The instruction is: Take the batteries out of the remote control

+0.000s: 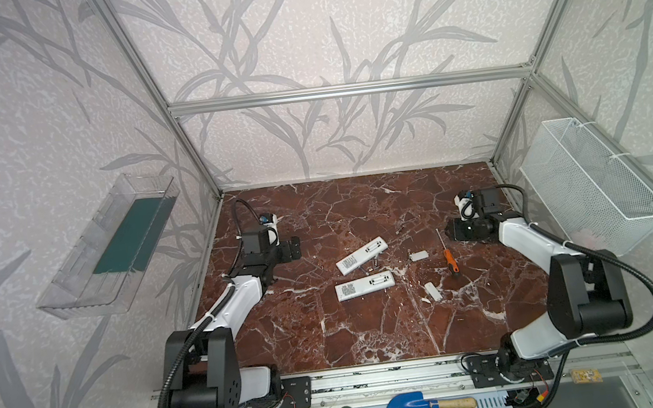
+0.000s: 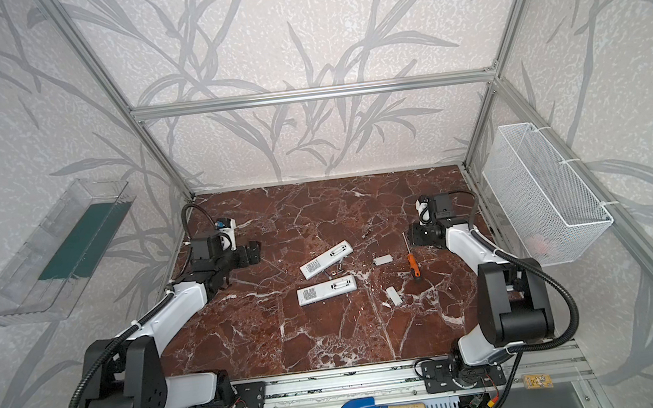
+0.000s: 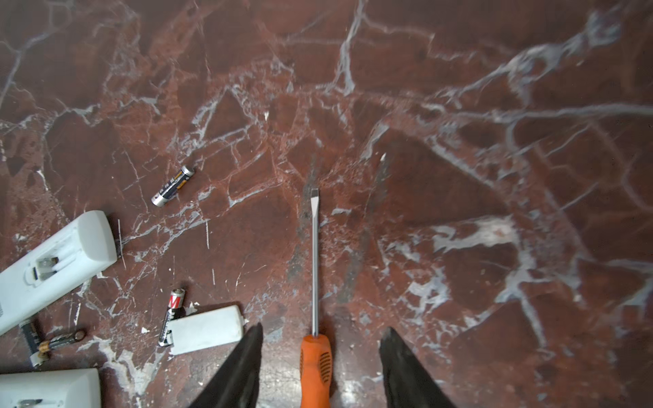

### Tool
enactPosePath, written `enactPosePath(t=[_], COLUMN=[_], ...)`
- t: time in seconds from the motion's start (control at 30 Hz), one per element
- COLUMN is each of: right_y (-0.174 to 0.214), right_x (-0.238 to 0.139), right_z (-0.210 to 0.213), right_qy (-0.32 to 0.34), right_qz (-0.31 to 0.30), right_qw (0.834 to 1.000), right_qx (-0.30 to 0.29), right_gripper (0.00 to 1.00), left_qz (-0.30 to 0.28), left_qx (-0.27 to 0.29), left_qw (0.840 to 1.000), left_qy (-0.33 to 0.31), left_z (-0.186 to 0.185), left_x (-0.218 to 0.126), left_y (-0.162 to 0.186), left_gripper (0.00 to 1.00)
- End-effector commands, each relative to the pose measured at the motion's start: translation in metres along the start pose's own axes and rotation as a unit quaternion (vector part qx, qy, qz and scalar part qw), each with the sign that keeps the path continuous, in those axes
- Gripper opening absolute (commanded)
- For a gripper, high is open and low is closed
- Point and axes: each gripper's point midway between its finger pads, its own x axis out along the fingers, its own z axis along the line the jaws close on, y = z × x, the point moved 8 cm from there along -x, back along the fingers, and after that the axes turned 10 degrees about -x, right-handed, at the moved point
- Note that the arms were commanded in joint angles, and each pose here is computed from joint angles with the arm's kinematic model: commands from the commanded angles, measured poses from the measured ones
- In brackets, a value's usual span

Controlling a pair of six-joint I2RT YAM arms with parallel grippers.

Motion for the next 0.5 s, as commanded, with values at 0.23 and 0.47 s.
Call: enactPosePath(t=[0.23, 0.47], right_y=[0.007, 0.023], right_x=[0.017, 0.019], right_z=[0.009, 0.017], right_qy=[-0.027, -0.048], right_qz=[-0.186, -0.229], right_qw=[0.975, 0.96], right_qx=[-0.121, -0.152], right_gripper=[0.6, 0.66], left_qz=[-0.108, -0.137], left_qx=[-0.051, 0.002], left_qw=[0.99, 0.989], left_qy=[-0.081, -0.052], left_z=[0.046, 0.054], left_x=[0.001, 0.013], left_y=[-0.012, 0.003], left_gripper=[0.94, 0.95])
